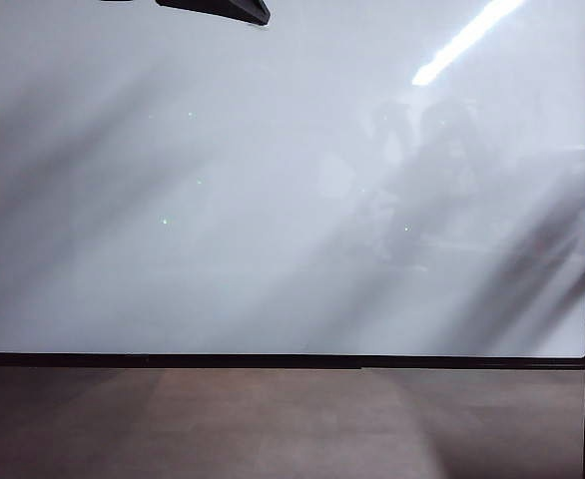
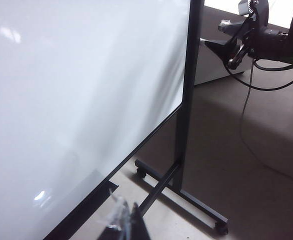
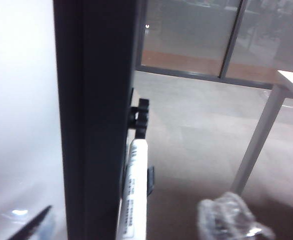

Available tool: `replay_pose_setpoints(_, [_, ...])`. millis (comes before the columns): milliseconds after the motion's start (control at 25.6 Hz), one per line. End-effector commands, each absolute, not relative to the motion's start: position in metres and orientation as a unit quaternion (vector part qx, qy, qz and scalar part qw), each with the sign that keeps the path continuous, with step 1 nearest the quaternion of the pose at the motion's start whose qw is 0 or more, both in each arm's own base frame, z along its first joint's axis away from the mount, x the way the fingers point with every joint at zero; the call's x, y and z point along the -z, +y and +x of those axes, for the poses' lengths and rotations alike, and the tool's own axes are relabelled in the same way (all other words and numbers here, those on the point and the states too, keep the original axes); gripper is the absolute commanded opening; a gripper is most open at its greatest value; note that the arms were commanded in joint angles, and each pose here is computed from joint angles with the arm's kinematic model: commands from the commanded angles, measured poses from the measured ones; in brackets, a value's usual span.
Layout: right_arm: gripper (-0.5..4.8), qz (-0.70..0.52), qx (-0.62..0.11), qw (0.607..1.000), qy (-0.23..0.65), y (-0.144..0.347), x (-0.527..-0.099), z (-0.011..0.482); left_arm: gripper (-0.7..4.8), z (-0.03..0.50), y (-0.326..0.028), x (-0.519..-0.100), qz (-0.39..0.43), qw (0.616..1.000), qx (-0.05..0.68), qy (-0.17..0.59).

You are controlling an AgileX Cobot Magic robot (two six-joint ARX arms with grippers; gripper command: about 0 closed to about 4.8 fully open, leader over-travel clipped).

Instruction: Reach to the right to find the marker pen, pick it up, and write the number 4 on the whiteboard.

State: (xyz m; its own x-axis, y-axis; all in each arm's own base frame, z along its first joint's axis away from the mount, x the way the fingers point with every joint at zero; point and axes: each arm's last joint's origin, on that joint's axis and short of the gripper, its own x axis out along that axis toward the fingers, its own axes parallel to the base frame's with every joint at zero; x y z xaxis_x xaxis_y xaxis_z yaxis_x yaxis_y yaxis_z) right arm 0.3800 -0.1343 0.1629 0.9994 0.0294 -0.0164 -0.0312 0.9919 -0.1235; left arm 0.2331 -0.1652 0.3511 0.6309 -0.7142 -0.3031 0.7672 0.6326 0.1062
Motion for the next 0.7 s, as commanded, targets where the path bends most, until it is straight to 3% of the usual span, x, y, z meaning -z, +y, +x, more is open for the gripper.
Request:
replay_pose_setpoints(39, [3.58, -0.046, -0.017, 0.999, 0.005, -0.1343, -0.1632, 0.3806, -0.05, 0.2326, -0.1646, -0.3517, 0.115, 0.895, 0.415, 0.12])
replay_pose_setpoints(312, [3.49, -0.043, -0.032, 0.998, 0.01, -0.1329, -0.1573, 0.382, -0.05, 0.2324, -0.1645, -0.3507, 0.116, 0.894, 0.415, 0.123])
replay_pose_setpoints(430, [2.06, -0.044, -0.031, 0.999, 0.009, -0.1333, -0.1565, 0.3832, -0.05, 0.2324, -0.1645, -0.3507, 0.116, 0.894, 0.415, 0.123])
replay_pose_setpoints(703, [2.07, -0.044, -0.026, 0.999, 0.009, -0.1347, -0.1562, 0.3846, -0.05, 0.2324, -0.1644, -0.3505, 0.116, 0.894, 0.414, 0.124])
